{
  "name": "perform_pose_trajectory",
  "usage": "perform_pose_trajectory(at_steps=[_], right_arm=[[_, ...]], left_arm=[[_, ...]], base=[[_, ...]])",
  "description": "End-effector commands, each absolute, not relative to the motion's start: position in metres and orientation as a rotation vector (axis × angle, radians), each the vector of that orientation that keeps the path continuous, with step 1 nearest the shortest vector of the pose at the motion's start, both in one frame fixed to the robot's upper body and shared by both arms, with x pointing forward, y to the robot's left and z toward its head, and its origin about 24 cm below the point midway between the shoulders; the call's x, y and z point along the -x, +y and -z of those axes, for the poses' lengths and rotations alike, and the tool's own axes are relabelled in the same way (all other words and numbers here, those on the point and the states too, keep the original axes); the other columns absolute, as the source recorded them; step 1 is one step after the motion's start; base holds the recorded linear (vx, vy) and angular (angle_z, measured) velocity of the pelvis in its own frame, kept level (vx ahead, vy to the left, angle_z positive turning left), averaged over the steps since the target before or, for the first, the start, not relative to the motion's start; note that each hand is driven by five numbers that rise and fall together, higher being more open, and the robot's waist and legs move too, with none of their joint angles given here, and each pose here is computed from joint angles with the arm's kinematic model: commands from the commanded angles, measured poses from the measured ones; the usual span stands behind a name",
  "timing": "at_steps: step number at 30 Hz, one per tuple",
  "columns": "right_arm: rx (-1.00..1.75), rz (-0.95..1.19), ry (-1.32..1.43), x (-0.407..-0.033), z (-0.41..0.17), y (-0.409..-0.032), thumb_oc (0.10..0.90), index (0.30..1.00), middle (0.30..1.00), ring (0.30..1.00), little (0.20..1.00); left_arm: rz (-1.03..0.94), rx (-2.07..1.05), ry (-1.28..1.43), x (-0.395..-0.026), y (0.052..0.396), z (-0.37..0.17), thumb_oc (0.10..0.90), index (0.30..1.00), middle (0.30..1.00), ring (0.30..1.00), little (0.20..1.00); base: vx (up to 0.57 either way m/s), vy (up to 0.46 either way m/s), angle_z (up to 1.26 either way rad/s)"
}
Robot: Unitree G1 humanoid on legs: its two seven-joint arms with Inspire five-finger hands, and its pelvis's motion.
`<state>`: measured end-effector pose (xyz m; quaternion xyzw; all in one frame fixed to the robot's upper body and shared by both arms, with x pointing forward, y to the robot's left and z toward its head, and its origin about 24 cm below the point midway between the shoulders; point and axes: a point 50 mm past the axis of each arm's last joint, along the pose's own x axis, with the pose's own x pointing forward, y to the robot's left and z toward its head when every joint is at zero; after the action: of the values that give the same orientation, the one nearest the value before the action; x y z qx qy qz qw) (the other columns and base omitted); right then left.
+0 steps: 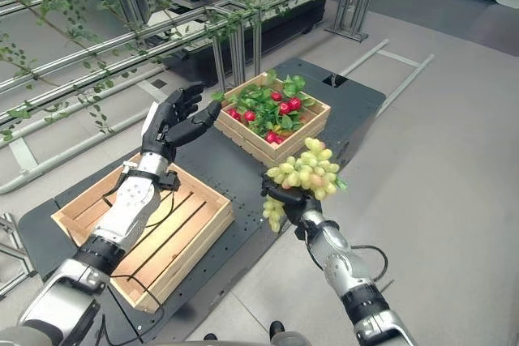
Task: Pick up the fruits from the basket on one side to the basket on the other side
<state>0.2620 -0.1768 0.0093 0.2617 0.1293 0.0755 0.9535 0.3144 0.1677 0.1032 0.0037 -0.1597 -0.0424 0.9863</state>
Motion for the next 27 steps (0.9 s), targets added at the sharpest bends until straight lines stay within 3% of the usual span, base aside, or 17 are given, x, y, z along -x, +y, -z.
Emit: perform_pose_trajectory(at_steps=[1,5,10,18,27], right_arm=[[-0.513,-0.279,-0.181,-0.275,-0.088,-0.191,0.4,0.3,0.3,0.3,0.3],[-0.523,-0.257,-0.222,-0.267,-0.095,-0.206,0.4,0.3,0.3,0.3,0.3],[-0.529,-0.317,-0.195,-0.274,-0.093,-0.187,0.4,0.3,0.3,0.3,0.3],[-0.548,-0.295,-0.196,-0.264,-0.085,-0.189,0.4,0.3,0.3,0.3,0.3],[-0.553,-0.27,-0.255,-0.257,-0.099,-0.193,0.4,0.3,0.3,0.3,0.3]], left_arm=[[0.172,0.068,-0.475,-0.302,0.169,-0.117,0.8,0.9,0.9,0.9,0.9],[0.099,0.139,-0.28,-0.281,0.184,-0.069,0.8,0.9,0.9,0.9,0.9],[-0.081,0.174,-0.188,-0.256,0.214,-0.042,0.8,0.9,0.9,0.9,0.9],[-0.142,0.119,-0.248,-0.26,0.219,-0.056,0.8,0.9,0.9,0.9,0.9],[-0.007,0.12,-0.353,-0.263,0.211,-0.081,0.8,0.9,0.9,0.9,0.9]], base=[[0.03,-0.215,-0.41],[-0.02,-0.057,-0.59],[-0.03,0.194,-1.6],[-0.04,0.128,-0.41],[-0.04,0.147,-0.02]])
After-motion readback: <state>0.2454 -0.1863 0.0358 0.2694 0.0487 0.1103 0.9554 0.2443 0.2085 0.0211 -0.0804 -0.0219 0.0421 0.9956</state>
